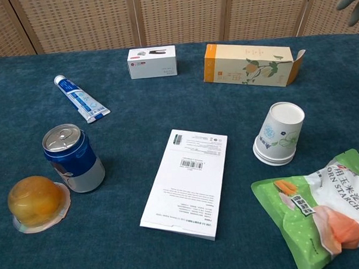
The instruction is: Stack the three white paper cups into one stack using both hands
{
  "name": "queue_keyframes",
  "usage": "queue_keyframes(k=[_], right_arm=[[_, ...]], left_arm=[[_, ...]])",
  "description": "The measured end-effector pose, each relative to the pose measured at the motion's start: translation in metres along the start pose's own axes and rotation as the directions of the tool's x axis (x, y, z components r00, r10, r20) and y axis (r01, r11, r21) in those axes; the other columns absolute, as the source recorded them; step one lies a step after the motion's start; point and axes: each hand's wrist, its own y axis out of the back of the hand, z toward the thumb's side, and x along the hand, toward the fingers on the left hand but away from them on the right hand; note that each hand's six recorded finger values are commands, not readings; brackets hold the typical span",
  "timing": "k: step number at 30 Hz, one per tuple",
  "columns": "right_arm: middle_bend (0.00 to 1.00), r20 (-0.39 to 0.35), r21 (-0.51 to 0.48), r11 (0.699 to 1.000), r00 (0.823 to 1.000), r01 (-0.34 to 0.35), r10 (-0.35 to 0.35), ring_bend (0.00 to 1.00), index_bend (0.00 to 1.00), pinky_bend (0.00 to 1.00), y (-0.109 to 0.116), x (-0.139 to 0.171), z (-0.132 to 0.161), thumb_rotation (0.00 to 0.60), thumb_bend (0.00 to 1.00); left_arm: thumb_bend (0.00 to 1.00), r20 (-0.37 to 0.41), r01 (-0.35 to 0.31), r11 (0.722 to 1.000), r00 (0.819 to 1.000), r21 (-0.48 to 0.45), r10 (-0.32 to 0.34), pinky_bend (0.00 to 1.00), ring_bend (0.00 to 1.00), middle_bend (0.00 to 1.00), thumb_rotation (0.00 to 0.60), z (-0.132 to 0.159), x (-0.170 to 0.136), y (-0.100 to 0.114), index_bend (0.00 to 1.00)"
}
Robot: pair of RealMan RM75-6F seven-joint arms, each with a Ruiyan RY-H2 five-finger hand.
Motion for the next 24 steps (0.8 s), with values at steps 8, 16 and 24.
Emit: queue_keyframes(k=[8,16,24], right_arm=[[0.20,0.078,0.024,0.992,0.989,0.120,-0.122,0.00,0.07,0.37,0.001,0.031,-0.056,0.600,0.26],[0.20,0.162,0.005,0.986,0.973,0.167,-0.166,0.00,0.07,0.37,-0.005,0.073,-0.092,0.600,0.26],[0.20,0.183,-0.009,0.985,0.969,0.172,-0.168,0.00,0.07,0.37,-0.015,0.097,-0.102,0.600,0.26]], left_arm=[[0.49,-0.050,-0.021,0.996,0.998,0.083,0.025,0.07,0.00,0.00,0.463,-0.005,-0.019,-0.003,0.00],[0.49,-0.088,-0.066,0.987,0.993,0.147,0.079,0.05,0.00,0.00,0.456,-0.006,-0.043,-0.003,0.00],[0.49,-0.066,-0.082,0.983,0.993,0.164,0.094,0.05,0.00,0.00,0.458,0.004,-0.050,-0.001,0.00]])
